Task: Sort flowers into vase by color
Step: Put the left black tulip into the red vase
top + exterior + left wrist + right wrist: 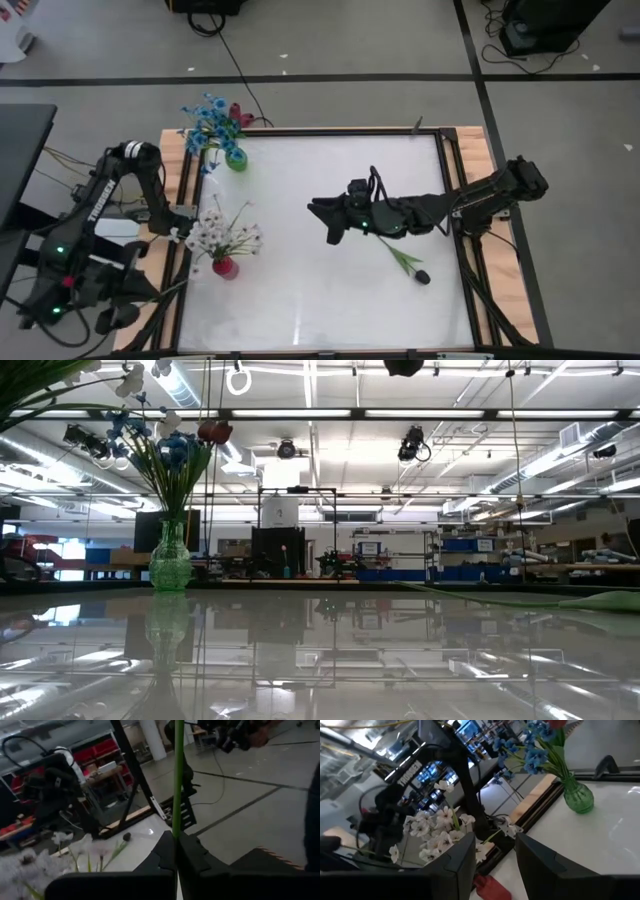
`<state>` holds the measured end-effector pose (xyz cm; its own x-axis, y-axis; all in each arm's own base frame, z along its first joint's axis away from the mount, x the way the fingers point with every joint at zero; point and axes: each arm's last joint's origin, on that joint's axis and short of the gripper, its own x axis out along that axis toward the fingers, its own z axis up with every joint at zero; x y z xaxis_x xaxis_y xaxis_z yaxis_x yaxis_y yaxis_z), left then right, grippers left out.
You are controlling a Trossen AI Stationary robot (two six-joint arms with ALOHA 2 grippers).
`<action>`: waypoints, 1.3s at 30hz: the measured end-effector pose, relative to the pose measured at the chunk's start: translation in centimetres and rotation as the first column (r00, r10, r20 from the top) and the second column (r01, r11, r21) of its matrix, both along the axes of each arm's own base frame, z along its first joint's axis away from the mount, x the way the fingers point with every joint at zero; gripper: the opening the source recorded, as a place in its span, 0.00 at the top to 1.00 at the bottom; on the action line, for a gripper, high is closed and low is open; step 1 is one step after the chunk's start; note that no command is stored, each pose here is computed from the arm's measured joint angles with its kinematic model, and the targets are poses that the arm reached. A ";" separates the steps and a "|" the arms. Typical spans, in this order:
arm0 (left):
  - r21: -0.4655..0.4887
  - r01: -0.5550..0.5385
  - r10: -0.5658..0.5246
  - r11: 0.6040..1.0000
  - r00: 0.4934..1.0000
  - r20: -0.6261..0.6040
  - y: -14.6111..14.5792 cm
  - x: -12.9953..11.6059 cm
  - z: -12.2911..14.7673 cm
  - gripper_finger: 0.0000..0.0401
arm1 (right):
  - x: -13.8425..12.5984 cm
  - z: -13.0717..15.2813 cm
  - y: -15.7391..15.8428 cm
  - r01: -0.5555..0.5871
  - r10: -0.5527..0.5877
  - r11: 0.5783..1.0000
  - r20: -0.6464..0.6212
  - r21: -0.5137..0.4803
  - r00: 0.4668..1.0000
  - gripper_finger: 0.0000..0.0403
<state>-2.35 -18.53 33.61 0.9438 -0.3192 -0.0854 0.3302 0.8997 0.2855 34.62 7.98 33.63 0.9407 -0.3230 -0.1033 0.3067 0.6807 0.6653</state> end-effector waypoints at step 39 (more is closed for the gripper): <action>-0.200 -0.269 0.278 0.942 0.960 0.021 4.4 4.5 -0.5 0.99 | -0.5 -0.3 1.4 0.033 -0.034 0.999 -0.023 -0.010 0.999 0.67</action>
